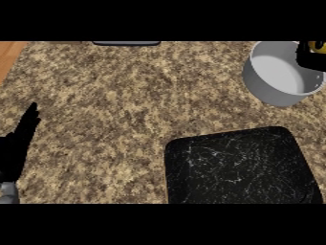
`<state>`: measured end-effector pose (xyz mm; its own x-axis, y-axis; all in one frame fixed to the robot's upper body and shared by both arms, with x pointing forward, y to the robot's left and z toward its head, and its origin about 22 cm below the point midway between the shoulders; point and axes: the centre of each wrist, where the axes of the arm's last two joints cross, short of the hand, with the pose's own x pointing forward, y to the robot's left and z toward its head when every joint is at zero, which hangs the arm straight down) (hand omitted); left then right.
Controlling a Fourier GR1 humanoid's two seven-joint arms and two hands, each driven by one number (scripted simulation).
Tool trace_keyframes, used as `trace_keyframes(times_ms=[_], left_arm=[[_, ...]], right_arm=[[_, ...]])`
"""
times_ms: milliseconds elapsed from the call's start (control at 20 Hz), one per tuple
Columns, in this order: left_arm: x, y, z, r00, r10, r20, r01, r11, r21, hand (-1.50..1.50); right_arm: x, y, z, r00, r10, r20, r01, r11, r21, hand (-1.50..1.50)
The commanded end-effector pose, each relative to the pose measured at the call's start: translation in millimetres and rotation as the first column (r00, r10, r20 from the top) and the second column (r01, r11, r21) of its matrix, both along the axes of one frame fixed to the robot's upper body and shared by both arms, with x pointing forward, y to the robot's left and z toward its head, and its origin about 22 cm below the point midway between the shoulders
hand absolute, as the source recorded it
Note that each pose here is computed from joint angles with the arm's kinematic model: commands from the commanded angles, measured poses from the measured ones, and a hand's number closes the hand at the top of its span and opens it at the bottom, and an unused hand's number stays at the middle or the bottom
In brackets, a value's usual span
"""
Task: Pick the pear from the tray and place it in the pot
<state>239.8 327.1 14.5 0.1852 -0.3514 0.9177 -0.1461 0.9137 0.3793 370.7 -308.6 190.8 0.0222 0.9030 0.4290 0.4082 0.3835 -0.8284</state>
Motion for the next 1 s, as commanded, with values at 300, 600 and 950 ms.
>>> trace_keyframes(times_ms=[300, 600, 950], left_arm=[[12.4, -13, 12, 0.999, -0.031, 0.017, 0.031, 1.000, -0.004, 0.00], [6.0, -6, 0, 0.998, -0.052, 0.025, 0.052, 0.999, 0.000, 0.00], [8.8, -28, 10, 0.996, -0.077, 0.038, 0.077, 0.997, -0.001, 0.00]], right_arm=[[56, -51, -22, 0.999, -0.010, -0.046, 0.009, 1.000, -0.014, 1.50], [61, -71, -34, 0.994, -0.050, -0.098, 0.039, 0.992, -0.117, 1.50], [64, -76, -45, 0.987, -0.074, -0.141, 0.083, 0.995, 0.059, -1.50]])
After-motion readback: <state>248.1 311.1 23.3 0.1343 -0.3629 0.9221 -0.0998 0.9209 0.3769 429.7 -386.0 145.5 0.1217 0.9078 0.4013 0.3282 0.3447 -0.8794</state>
